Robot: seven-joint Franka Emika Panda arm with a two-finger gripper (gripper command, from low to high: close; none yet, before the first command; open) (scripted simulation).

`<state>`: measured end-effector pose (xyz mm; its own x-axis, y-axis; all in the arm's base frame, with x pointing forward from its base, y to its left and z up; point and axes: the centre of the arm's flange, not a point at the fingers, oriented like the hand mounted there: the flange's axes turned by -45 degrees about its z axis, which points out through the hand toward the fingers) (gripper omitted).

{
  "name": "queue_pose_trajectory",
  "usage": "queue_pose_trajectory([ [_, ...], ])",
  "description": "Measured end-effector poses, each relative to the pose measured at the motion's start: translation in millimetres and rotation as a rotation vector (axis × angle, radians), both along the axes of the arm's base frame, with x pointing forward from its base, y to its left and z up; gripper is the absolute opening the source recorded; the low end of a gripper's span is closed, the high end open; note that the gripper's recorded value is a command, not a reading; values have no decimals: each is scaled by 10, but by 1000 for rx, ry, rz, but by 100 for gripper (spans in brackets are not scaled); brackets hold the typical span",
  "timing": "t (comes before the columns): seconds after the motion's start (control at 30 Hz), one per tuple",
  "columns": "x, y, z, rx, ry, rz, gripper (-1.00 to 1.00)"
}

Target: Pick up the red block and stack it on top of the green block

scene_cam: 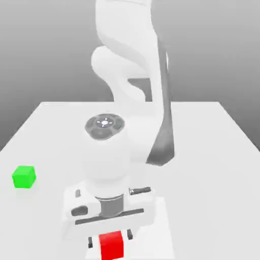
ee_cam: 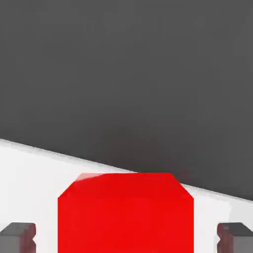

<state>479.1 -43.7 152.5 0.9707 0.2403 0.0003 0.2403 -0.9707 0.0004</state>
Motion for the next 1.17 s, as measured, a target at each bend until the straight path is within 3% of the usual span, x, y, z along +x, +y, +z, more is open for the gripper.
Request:
queue_pose_trajectory([
  [0.13,-3,1,-28,0,1,0,-100],
  [0.27,1,0,405,0,1,1,-100],
  [0.37,-157,-471,628,-10,-1,-146,-100],
  [0.5,-642,-1403,776,-23,-2,-468,-100],
  [0.8,-2437,-2886,937,-7,0,-1242,-100],
  [1.07,-2580,-2919,390,3,-2,-1313,-100],
  [1.1,-2591,-2915,318,2,-1,-1315,100],
  [1.17,-2591,-2915,318,2,-1,-1315,100],
])
